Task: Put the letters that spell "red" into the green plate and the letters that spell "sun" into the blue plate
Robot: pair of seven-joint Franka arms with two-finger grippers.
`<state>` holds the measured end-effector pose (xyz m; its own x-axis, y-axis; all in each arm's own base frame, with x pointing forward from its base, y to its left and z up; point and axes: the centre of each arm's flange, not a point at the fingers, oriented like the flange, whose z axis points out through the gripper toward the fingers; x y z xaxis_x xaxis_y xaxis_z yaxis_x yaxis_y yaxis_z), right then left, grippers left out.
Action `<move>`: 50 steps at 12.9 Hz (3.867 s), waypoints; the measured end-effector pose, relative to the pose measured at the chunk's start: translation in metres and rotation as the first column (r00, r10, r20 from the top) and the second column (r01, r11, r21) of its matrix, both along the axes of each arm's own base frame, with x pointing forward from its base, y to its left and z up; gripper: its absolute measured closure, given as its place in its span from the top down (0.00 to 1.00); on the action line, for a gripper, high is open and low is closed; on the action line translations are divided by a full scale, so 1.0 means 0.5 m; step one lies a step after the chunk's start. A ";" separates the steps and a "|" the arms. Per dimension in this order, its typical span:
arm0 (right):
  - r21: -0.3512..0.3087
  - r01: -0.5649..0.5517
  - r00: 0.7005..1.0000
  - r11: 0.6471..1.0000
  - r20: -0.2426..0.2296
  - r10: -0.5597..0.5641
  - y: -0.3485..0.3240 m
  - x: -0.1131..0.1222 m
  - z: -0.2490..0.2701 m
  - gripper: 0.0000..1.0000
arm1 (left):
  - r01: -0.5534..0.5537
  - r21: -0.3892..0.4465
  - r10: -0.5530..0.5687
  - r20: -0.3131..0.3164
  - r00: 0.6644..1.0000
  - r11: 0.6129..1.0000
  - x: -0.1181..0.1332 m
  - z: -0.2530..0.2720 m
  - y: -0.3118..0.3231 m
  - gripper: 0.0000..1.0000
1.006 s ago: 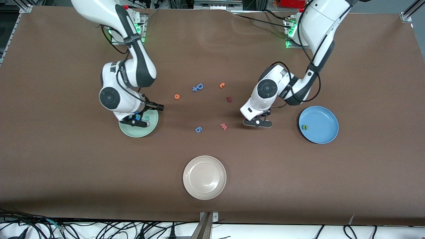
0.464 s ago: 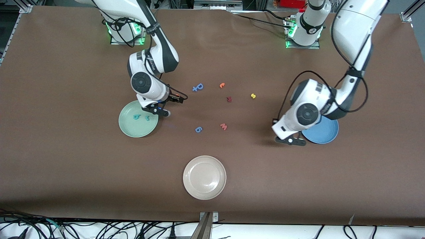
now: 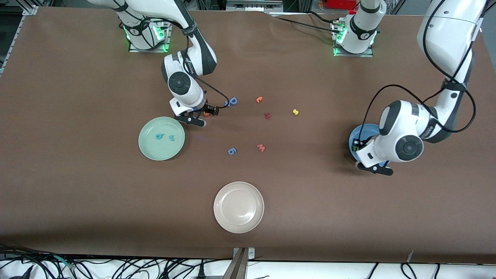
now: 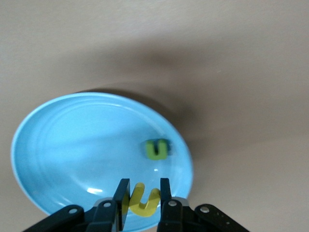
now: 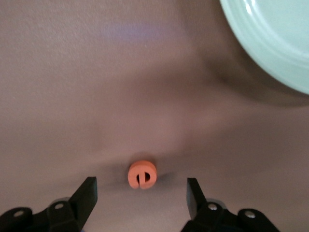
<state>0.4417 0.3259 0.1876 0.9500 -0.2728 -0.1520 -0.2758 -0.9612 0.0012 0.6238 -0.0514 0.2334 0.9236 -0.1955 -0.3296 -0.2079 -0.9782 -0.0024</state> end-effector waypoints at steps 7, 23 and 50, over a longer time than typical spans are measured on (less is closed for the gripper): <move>-0.002 -0.008 0.997 1.000 0.080 0.008 -0.010 -0.031 -0.035 0.69 | -0.002 -0.016 0.001 -0.009 1.000 1.000 -0.004 0.001 0.012 0.99; -0.008 -0.018 1.000 1.000 0.022 0.018 -0.078 0.057 0.039 0.28 | -0.148 -0.160 0.177 0.188 0.966 0.976 -0.356 -0.074 -0.443 1.00; 0.091 -0.297 0.953 0.951 -0.036 0.301 -0.382 0.297 0.308 1.00 | -0.222 -0.096 0.241 0.336 0.911 0.970 -0.466 -0.124 -0.506 0.27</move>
